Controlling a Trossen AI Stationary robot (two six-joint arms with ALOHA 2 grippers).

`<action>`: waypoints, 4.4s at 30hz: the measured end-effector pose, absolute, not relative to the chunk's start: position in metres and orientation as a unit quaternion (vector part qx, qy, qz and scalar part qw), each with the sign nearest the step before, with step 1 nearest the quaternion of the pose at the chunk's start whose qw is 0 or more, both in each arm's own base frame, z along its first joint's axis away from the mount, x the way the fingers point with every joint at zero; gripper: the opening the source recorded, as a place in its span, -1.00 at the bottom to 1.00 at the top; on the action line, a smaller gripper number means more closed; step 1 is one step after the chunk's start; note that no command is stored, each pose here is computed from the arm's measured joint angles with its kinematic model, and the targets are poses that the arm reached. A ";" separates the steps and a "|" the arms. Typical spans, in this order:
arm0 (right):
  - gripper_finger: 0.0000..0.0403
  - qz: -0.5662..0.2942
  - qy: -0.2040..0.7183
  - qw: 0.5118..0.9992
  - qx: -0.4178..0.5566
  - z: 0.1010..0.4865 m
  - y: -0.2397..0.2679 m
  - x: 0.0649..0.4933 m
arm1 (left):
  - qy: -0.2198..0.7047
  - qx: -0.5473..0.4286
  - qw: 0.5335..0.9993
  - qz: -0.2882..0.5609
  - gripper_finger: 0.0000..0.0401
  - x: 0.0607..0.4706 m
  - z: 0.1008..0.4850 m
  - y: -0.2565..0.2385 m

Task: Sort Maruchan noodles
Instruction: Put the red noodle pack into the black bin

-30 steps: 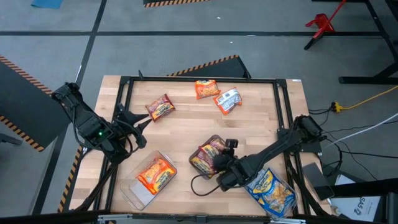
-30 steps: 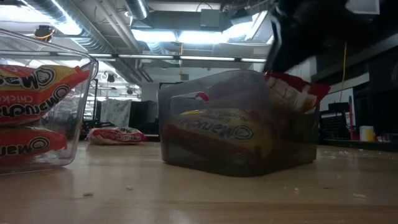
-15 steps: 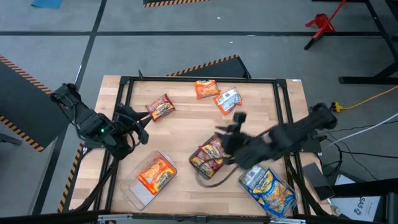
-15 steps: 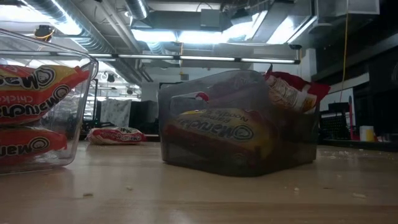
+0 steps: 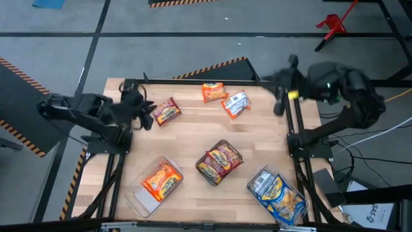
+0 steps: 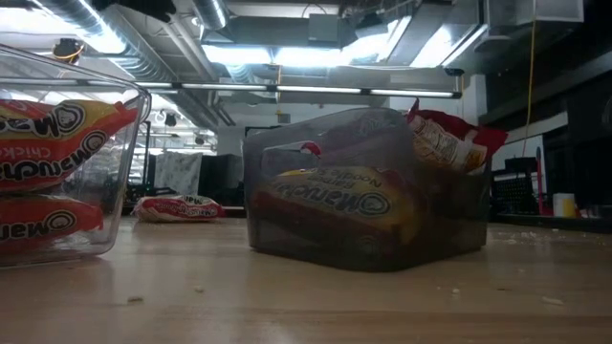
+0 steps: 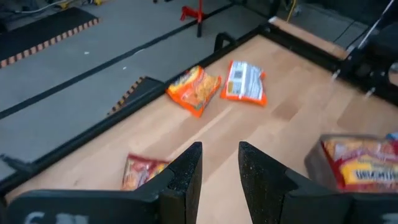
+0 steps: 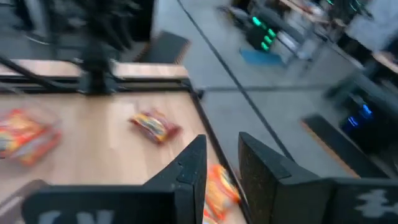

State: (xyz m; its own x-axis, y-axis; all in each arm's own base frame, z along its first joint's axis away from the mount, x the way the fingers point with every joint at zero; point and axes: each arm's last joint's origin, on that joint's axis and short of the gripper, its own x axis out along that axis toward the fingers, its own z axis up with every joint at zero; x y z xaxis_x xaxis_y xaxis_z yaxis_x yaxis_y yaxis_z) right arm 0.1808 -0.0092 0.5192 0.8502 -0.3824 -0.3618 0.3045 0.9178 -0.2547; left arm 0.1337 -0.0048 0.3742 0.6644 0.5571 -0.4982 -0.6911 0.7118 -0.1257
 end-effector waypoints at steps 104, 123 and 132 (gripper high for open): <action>0.26 -0.038 0.354 0.934 0.023 0.313 -0.102 0.273 | 0.379 -0.105 0.881 0.263 -0.01 0.174 0.213 0.047; 0.25 -0.038 0.354 0.934 0.023 0.312 -0.102 0.273 | 0.542 -0.013 0.788 0.292 0.23 0.199 0.152 0.057; 0.25 -0.038 0.354 0.934 0.022 0.312 -0.102 0.273 | 0.581 0.030 0.733 0.352 0.23 0.203 0.128 0.062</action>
